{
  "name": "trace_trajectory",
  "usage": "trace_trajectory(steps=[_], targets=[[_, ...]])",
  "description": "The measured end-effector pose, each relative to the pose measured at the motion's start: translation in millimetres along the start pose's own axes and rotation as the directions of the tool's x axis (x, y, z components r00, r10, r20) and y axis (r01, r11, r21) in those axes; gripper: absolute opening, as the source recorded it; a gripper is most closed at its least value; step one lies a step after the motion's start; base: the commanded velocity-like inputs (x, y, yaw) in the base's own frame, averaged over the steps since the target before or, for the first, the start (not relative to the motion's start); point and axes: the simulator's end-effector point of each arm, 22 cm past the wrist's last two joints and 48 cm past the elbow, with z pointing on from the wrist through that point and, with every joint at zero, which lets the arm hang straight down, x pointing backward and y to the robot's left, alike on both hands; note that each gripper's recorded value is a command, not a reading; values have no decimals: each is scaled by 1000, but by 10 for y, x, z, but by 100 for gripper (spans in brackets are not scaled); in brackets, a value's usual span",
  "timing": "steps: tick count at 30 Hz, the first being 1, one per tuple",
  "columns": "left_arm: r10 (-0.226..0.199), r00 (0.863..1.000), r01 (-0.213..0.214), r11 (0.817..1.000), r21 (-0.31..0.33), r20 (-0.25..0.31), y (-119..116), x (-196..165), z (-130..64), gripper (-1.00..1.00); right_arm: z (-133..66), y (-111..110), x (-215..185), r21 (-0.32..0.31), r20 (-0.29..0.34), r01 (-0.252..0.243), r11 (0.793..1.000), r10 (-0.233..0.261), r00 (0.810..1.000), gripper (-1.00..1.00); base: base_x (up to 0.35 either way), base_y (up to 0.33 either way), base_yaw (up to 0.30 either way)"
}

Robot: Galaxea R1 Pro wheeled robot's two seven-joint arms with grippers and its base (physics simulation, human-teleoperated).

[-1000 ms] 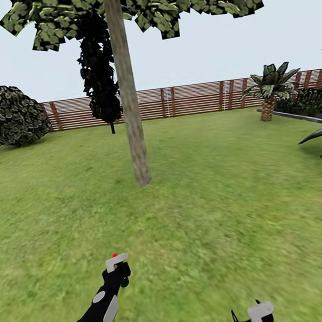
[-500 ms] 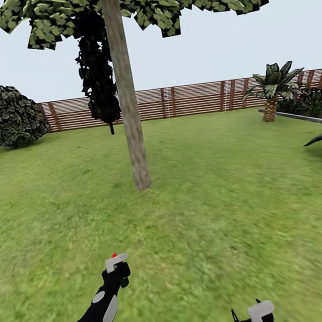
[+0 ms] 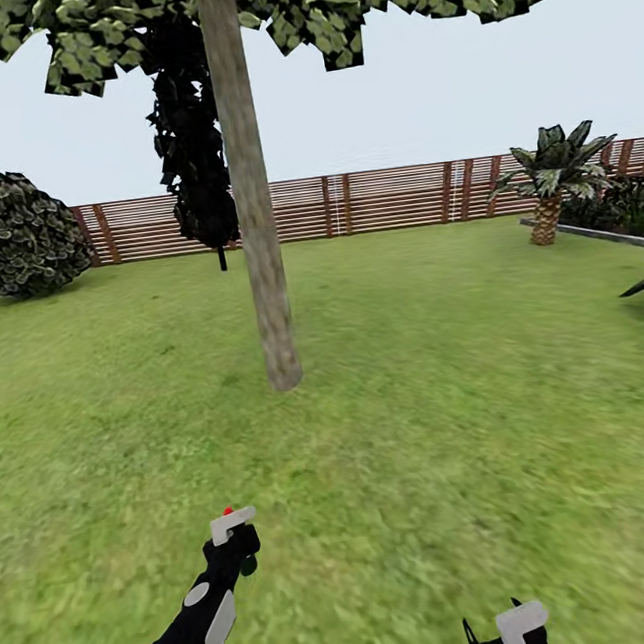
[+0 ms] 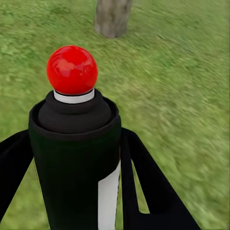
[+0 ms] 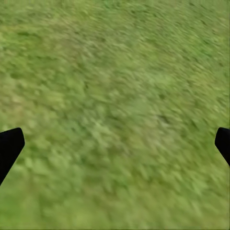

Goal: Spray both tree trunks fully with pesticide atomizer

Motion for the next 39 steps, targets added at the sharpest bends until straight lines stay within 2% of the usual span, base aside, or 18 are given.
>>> trace_trajectory(steps=[11,29,39], targets=[[-1,1000,1,1000,0,0,0,2,0,-100,0,4,0,-1,0,1,1000,-1,1000,100,347,63,0],[-1,1000,1,1000,4,-1,-27,10,-1,-100,-1,2,5,0,-1,0,1000,0,1000,100,284,234,0],[1,1000,-1,1000,6,0,-34,7,-2,-100,0,-1,0,0,0,0,1000,0,1000,100,340,41,0]])
